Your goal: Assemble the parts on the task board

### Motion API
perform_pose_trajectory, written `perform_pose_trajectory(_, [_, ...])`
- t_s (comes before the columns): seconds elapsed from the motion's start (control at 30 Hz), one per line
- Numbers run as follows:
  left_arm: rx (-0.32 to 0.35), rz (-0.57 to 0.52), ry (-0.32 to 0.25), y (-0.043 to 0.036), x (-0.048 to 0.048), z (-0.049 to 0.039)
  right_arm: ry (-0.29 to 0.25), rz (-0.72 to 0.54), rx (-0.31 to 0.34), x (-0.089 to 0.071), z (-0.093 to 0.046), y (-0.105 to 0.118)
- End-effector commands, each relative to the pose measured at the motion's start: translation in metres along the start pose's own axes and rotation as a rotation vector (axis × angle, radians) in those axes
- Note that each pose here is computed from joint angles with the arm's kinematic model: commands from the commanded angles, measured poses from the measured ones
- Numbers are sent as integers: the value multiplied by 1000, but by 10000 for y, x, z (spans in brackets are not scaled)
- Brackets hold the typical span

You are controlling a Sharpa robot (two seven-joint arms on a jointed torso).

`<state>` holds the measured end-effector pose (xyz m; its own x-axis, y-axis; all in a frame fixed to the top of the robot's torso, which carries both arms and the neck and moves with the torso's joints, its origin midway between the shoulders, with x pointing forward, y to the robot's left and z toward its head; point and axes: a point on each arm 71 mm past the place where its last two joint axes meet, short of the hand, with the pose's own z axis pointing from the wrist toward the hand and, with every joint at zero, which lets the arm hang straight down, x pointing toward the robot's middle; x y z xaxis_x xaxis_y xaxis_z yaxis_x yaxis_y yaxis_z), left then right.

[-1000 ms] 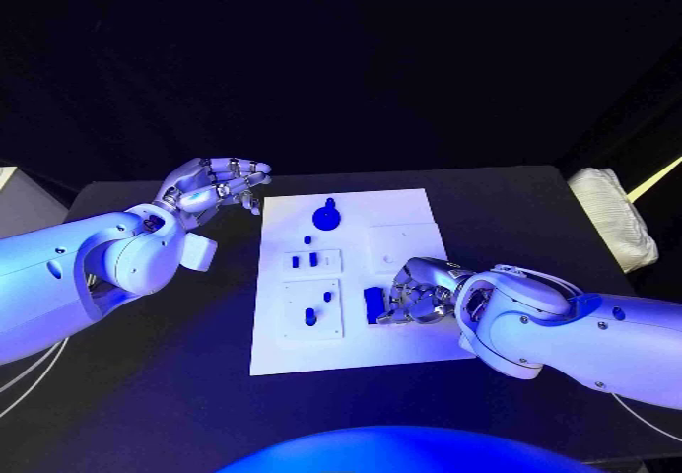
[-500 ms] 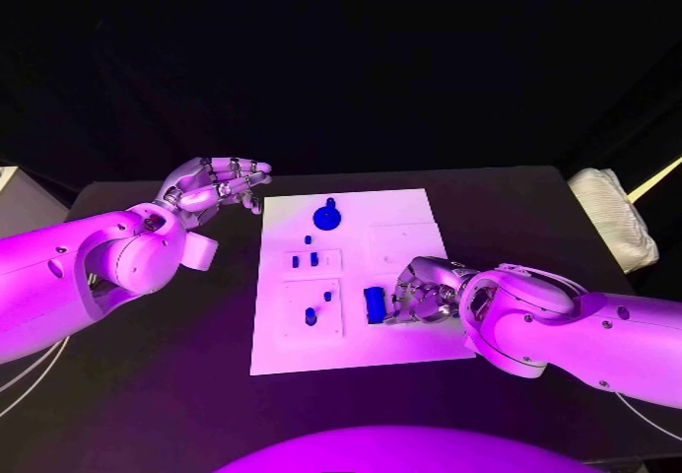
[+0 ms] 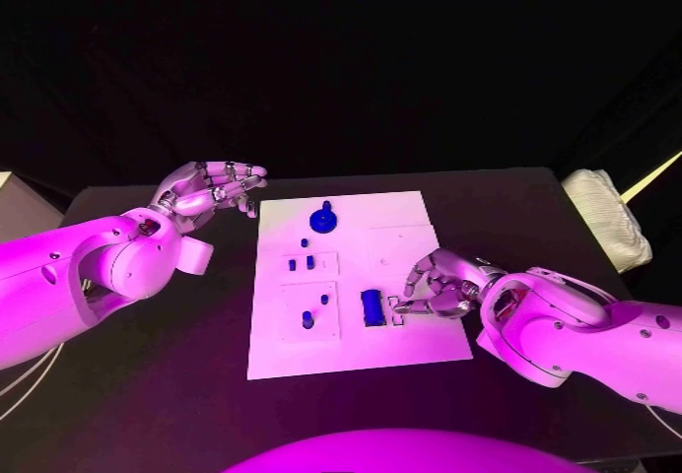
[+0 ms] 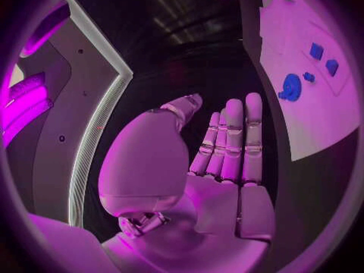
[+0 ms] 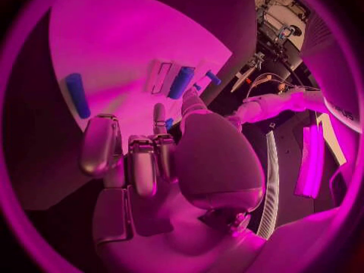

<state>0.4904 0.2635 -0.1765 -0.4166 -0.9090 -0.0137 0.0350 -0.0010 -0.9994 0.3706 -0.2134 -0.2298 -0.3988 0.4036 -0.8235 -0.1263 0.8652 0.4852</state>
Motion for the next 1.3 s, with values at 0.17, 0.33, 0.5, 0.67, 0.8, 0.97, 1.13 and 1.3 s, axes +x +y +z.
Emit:
perform_pose_trajectory(0.17, [8,-1,9,-8,27,14,-128,-17,37,-272,-111,-270])
perform_pose_trajectory(0.33, [9,-2,11,-7,37,22,-125,-100,92,-343,-155,-459])
perform_pose_trajectory(0.5, [8,-3,12,-5,40,24,-142,-156,130,-376,-212,-580])
perform_pose_trajectory(0.67, [7,-14,11,-4,43,22,-127,-181,159,-349,-259,-658])
perform_pose_trajectory(0.8, [6,-15,10,-4,39,20,-108,-192,170,-315,-265,-687])
perform_pose_trajectory(0.97, [7,-17,13,-4,48,21,-71,-185,169,-206,-240,-676])
perform_pose_trajectory(1.13, [6,-16,13,-4,45,17,-41,-176,168,-96,-212,-665])
perform_pose_trajectory(1.3, [6,-15,12,-5,43,15,-20,-174,167,-24,-191,-652])
